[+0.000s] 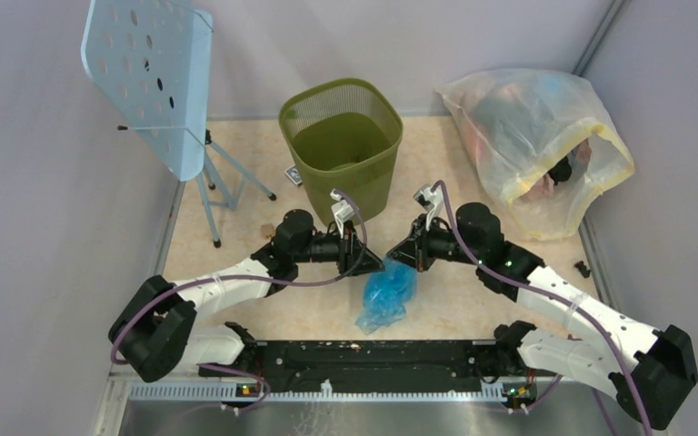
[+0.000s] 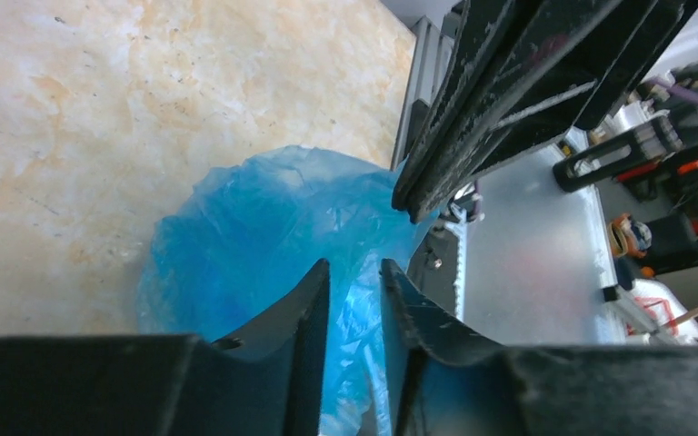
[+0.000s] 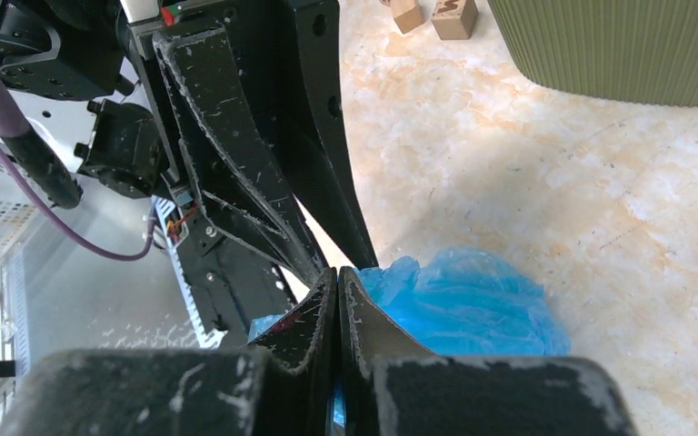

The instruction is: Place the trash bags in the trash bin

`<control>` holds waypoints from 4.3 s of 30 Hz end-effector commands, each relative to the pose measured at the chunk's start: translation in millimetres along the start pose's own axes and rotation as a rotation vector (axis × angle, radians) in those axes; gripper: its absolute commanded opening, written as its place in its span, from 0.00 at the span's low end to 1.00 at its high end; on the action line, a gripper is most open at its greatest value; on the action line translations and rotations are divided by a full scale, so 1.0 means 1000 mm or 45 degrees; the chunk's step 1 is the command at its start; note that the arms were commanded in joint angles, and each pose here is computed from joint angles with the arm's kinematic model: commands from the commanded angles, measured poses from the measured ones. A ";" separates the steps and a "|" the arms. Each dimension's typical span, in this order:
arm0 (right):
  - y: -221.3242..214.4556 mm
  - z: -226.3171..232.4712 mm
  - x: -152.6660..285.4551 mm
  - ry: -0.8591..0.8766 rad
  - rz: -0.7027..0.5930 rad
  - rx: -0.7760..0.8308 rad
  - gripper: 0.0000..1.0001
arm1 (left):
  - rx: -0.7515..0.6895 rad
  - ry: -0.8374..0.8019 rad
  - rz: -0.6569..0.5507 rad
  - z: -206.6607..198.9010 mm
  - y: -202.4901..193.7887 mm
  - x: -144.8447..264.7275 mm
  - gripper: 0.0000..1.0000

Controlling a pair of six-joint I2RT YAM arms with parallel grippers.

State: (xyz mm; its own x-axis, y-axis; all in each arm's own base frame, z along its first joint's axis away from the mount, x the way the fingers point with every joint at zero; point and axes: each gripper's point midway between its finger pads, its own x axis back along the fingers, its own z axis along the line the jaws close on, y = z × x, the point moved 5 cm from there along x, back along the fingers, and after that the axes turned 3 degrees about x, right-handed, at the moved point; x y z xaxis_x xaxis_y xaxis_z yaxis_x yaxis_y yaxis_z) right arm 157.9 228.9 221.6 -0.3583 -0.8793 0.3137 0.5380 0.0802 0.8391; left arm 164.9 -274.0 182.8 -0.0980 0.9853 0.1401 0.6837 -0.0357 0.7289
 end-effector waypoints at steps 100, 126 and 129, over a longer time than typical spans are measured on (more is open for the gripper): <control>-0.069 -0.056 0.013 -0.644 -0.068 -0.260 0.70 | 0.341 1.397 -0.266 0.079 0.005 0.116 0.00; -0.036 -0.030 -0.027 -0.340 -0.022 -0.120 0.00 | 0.334 1.329 -0.312 0.078 0.013 0.124 0.00; -0.015 -0.027 -0.014 -0.401 -0.069 -0.087 0.00 | 0.276 1.364 -0.355 0.067 0.033 0.132 0.00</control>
State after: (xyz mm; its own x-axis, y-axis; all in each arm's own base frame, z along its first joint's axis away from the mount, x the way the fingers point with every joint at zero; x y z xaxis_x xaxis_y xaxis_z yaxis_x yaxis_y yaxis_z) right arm 161.2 225.0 138.7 -0.5254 -0.6798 0.5117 0.6591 0.0552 0.7501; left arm 209.5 -136.6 138.4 -0.6853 0.3130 0.6576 0.7282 0.2807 0.6252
